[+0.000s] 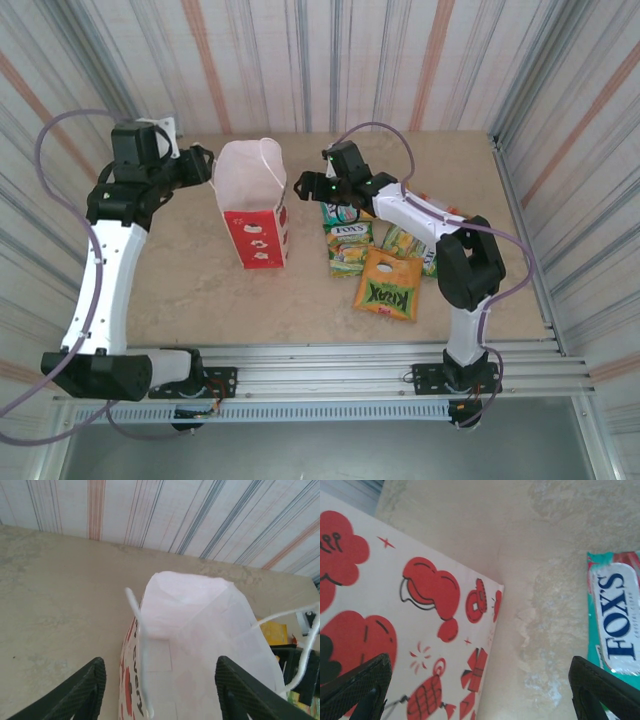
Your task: Place the snacks into the paper bag
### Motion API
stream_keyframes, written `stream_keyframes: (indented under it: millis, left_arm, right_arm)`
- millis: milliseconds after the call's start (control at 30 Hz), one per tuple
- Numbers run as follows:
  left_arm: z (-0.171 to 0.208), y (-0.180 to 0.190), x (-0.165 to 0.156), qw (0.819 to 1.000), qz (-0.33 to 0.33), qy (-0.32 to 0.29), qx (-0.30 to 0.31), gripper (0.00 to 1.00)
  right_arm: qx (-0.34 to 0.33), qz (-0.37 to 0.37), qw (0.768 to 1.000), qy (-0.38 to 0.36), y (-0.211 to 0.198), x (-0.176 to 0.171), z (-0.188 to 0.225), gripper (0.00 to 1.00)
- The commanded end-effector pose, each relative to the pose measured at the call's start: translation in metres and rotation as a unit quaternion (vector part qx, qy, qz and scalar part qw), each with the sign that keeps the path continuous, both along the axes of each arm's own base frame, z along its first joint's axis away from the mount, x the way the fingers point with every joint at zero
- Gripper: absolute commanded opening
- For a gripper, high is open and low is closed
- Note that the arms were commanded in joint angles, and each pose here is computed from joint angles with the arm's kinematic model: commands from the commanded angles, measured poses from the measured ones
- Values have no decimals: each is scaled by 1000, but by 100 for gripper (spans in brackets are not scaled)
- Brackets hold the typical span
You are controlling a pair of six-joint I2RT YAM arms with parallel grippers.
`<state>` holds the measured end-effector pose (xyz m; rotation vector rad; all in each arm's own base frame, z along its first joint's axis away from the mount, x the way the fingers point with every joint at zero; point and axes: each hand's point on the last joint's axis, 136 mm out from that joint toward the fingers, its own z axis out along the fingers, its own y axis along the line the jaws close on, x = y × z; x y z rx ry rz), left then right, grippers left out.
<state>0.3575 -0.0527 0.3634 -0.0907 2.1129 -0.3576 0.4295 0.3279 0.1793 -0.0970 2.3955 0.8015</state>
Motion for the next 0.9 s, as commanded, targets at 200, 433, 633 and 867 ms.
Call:
stream_keyframes:
  millis: [200,433,633,867]
  left_arm:
    - [3,-10,-66,996,-46,-33,-66,78]
    - [-46,-18,-95,993,-59,-11,-99,78]
    - [-76,-35,-109,984,-95,-2,-153,76]
    - [-92,-38,-120,983,-104,2,-154,75]
  right_arm:
    - [7,9,998,56,-73,-54,23,93]
    - [50,-63,993,90,-156,-65,12,87]
    - [56,-80,982,159,-194,-94,-11,74]
    - [59,-160,958,231,-229,-171,-40,76]
